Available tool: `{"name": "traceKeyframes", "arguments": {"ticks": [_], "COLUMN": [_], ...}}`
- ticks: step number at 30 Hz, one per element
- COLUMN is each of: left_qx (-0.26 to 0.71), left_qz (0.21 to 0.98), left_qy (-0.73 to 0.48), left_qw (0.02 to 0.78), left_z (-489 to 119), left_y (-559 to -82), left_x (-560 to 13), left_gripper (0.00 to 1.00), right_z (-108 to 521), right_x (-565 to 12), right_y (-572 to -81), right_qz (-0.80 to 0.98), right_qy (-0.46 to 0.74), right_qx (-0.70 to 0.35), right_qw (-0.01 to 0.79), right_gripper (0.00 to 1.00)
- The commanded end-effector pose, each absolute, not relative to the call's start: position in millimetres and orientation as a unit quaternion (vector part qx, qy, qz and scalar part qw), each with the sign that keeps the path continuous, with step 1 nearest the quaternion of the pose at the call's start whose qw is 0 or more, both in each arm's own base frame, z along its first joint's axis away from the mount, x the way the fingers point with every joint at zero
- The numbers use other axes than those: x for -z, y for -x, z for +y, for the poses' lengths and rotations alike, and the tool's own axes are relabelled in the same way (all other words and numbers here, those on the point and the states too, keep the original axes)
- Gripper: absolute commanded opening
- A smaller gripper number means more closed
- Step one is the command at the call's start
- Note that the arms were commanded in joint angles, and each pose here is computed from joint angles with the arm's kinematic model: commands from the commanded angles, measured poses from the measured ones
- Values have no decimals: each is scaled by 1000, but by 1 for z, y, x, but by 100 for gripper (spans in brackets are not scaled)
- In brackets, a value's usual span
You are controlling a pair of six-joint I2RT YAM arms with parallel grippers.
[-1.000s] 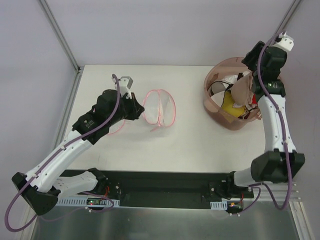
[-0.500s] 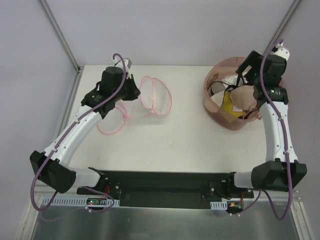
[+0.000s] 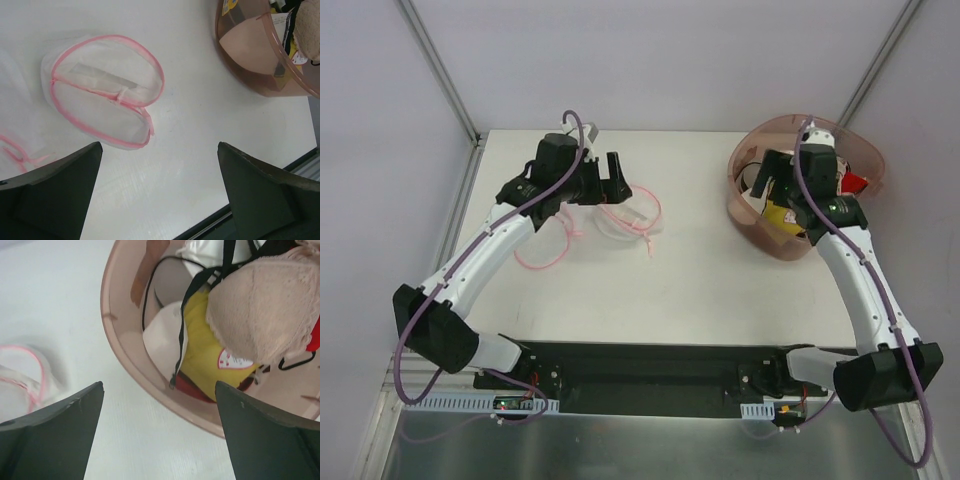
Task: Unzip the laundry bag and remove the bra
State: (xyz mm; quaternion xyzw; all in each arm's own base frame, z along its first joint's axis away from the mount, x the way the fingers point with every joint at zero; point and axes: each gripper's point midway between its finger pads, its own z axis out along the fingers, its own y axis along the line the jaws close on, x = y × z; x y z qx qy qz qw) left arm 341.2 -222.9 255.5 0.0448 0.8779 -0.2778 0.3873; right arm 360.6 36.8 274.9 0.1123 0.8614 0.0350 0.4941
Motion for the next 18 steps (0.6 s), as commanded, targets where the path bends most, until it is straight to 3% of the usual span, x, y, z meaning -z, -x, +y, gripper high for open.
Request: {"name": "traceKeyframes", "arguments": {"ticks": [1, 9, 18], "left_qx": [290, 244, 230], "left_qz": [845, 846, 851], "left_qy": [-59, -50, -45], "left_qw": [445, 471, 471], "left_z": [-210, -162, -136], "left_y": [-322, -266, -224], "left_x": [-294, -264, -224], "left_gripper": [99, 99, 99], "right_z": [40, 84, 53], "right_x": [-279, -248, -225], "right_y": [-320, -265, -243], "right_qz": [872, 889, 901], "right_qy": [-56, -5, -29], "right_qx": [39, -36, 36], "right_qw": [485, 456, 431], "right_gripper": [96, 96, 96]}}
